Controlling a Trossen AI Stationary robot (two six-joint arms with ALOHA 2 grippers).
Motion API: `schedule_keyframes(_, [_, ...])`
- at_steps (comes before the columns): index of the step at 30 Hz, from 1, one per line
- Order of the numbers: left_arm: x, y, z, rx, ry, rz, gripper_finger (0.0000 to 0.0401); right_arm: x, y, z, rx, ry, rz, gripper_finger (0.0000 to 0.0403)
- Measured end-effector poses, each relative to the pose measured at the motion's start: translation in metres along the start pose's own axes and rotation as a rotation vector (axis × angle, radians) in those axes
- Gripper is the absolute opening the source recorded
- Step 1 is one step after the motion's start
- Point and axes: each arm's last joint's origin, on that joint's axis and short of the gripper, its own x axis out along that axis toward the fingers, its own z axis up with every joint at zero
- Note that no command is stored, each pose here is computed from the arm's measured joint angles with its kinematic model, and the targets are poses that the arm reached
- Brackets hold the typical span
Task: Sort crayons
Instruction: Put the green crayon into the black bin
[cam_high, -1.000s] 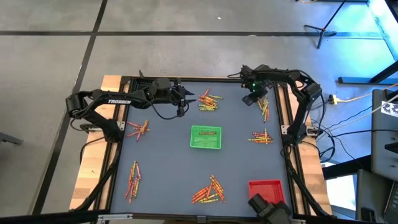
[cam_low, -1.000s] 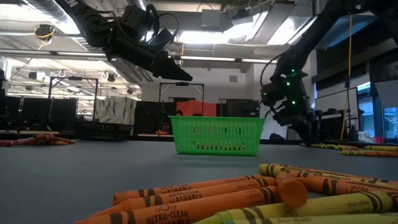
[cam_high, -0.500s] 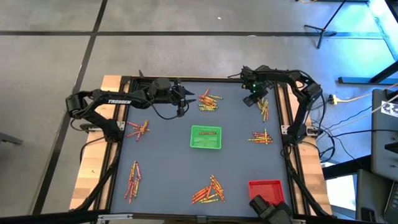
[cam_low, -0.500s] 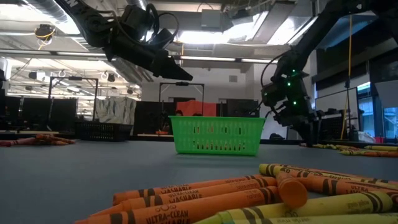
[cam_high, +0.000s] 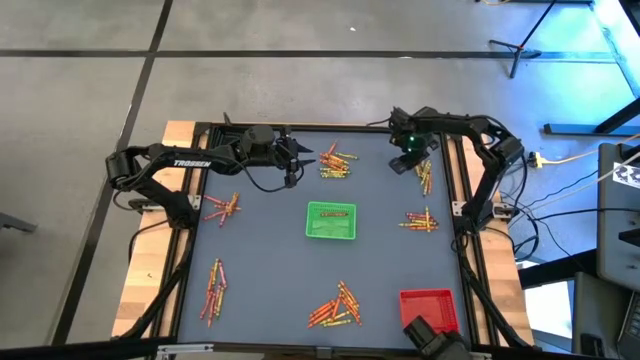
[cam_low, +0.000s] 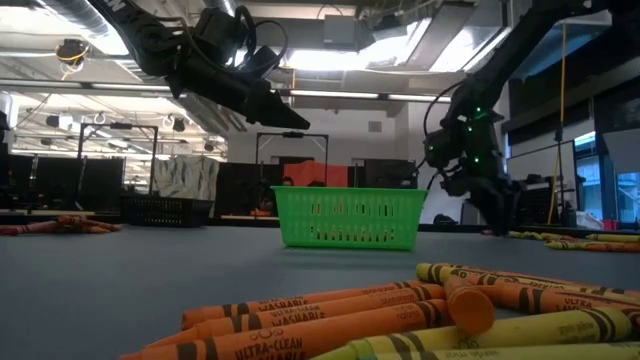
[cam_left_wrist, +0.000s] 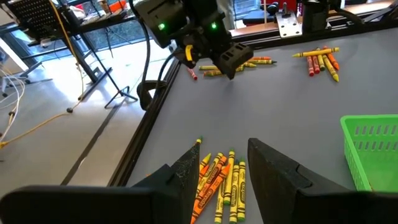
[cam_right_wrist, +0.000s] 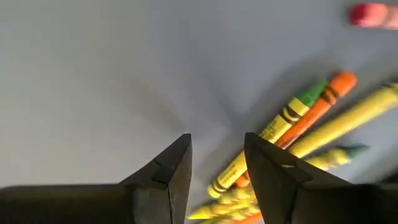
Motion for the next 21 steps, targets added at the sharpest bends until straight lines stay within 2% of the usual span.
schedule_keyframes(2, [0.000, 0.000, 0.000, 0.000, -0.002, 0.001, 0.0119, 0.000, -0.001, 0.001, 0.000, -0.011, -0.036, 0.0149])
schedule_keyframes(7, [0.000, 0.000, 0.000, 0.001, -0.003, 0.001, 0.0119, -0.005, 0.001, 0.004, -0.007, -0.018, 0.010, 0.0149])
schedule_keyframes(13, [0.000, 0.000, 0.000, 0.001, -0.005, 0.002, 0.0119, -0.016, 0.001, 0.003, 0.014, -0.017, -0.014, 0.0149])
schedule_keyframes(17, [0.000, 0.000, 0.000, 0.001, -0.005, 0.002, 0.0119, -0.013, -0.001, -0.002, 0.031, 0.020, -0.088, 0.0149])
schedule_keyframes(21, [0.000, 0.000, 0.000, 0.000, -0.005, 0.002, 0.0119, -0.008, -0.001, -0.003, 0.038, 0.011, -0.070, 0.0149])
